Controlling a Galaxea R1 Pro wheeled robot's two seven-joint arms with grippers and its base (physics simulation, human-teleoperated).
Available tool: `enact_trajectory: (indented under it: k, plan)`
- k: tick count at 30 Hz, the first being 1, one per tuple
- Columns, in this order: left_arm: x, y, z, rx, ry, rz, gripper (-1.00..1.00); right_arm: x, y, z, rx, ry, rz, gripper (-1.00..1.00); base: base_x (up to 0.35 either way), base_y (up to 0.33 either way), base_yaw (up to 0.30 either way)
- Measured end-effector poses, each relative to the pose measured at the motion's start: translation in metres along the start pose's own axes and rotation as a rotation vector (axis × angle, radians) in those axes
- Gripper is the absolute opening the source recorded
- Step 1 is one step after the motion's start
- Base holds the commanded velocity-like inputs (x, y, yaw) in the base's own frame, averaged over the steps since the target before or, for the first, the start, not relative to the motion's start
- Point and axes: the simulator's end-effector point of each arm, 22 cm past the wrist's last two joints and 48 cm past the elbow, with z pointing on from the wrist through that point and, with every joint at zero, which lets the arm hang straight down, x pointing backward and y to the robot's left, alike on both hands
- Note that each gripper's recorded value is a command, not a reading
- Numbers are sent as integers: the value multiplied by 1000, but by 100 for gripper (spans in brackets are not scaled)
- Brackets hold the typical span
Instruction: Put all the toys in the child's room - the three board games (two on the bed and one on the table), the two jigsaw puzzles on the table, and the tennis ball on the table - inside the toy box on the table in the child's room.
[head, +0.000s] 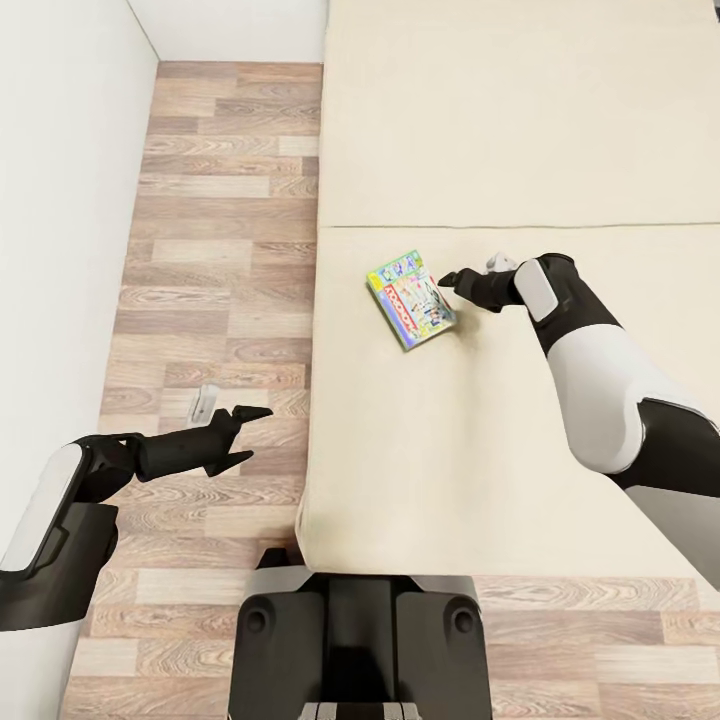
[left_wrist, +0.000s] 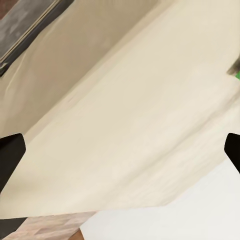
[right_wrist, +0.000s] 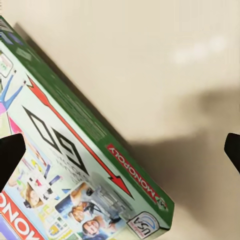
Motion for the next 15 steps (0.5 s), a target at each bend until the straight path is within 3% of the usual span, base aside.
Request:
enact_trajectory:
  k: [10, 15]
  plan:
    - [0, 0, 0, 1, 0, -1, 100, 1, 2, 0, -2, 0, -2, 100, 0, 0, 2]
    - [0, 0, 0, 1, 0, -2, 100, 1, 2, 1, -2, 0, -3, 100, 0, 0, 91]
